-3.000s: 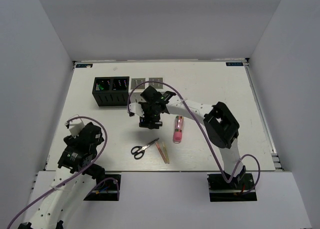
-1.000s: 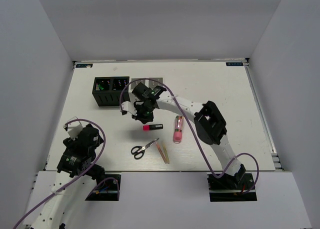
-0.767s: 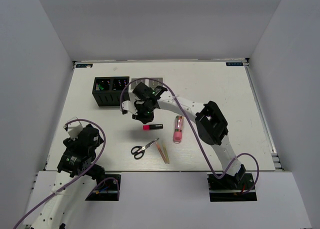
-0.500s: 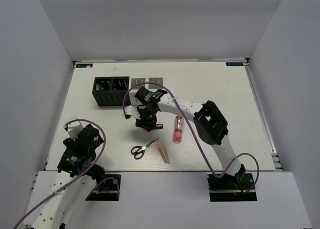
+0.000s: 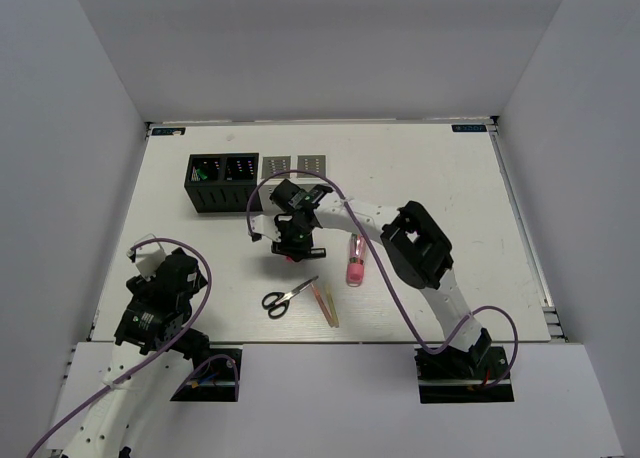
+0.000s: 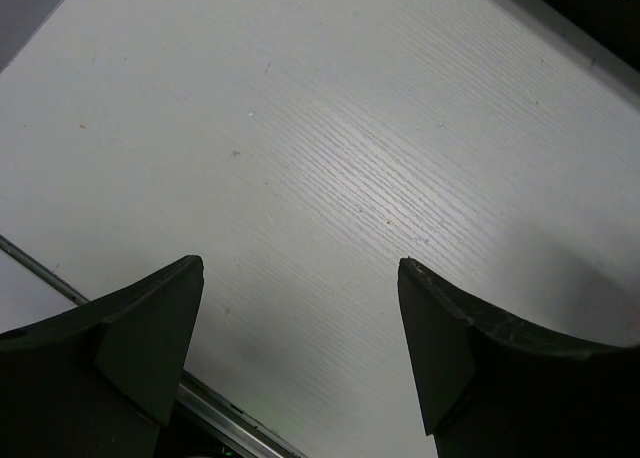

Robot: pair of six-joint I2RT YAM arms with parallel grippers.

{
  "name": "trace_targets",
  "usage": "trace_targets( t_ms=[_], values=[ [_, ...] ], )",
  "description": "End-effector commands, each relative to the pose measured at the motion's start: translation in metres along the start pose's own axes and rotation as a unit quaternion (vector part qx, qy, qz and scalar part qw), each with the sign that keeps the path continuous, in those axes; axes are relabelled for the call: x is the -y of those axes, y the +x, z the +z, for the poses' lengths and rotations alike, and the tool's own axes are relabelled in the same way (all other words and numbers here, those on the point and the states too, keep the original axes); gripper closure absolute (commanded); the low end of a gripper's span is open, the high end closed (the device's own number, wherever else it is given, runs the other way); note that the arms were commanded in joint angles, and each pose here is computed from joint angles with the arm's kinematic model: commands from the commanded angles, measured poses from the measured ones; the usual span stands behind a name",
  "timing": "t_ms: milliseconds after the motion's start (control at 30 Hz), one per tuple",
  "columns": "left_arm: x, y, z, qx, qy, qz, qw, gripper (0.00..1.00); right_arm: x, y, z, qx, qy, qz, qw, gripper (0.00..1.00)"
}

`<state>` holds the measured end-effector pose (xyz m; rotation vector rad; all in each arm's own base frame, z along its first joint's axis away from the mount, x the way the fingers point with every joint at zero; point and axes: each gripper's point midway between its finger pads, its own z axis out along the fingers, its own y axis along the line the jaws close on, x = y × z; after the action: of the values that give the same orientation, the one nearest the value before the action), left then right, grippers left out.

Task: Sort the stationery into containers
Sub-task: Pick up the pen from the center of the board.

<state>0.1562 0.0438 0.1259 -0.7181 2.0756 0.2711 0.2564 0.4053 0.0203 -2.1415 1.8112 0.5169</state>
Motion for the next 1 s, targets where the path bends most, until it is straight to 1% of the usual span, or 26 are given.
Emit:
trace_targets(
  t_ms=[0,33,133,167,267,300,400,533,767,967],
  values=[
    [0.0,-0.004,0.001,0.008,0.0,-0.007,1.0,0.11,-0.012,0.017,0.016,-0.02,-0.022,0.011,0.999,0.58],
    [0.0,-0.003,0.001,0.008,-0.001,-0.006,1.0,0.11,-0.014,0.022,0.019,-0.026,-0.025,0.012,0.999,0.62],
    [0.0,-0.004,0.0,0.008,-0.001,-0.009,1.0,0.11,-0.017,0.031,0.024,-0.036,-0.024,0.013,0.999,0.69],
    [0.0,-0.003,0.001,0.009,-0.001,-0.009,1.0,0.11,-0.021,0.04,0.027,-0.047,-0.028,0.016,0.998,0.76],
    [0.0,-0.003,0.001,0.008,0.0,-0.009,1.0,0.1,-0.028,0.05,0.03,-0.056,-0.032,0.018,0.998,0.85],
    [0.001,-0.004,0.0,0.01,0.002,-0.011,1.0,0.1,-0.028,0.048,0.027,-0.054,-0.029,0.018,0.998,0.92],
    [0.001,-0.004,0.0,0.009,0.003,-0.01,1.0,0.1,-0.032,0.048,0.024,-0.05,-0.031,0.023,0.998,1.0],
    [0.001,-0.004,0.0,0.008,0.003,-0.01,1.0,0.1,-0.034,0.034,0.009,-0.03,-0.032,0.03,0.999,1.0],
    [0.002,-0.003,0.0,0.007,0.006,-0.009,1.0,0.1,-0.029,-0.007,-0.028,0.029,-0.025,0.031,0.999,1.0],
    [0.003,-0.003,0.0,0.006,0.007,-0.009,1.0,0.1,-0.025,-0.018,-0.039,0.044,-0.017,0.032,0.998,1.0]
  ],
)
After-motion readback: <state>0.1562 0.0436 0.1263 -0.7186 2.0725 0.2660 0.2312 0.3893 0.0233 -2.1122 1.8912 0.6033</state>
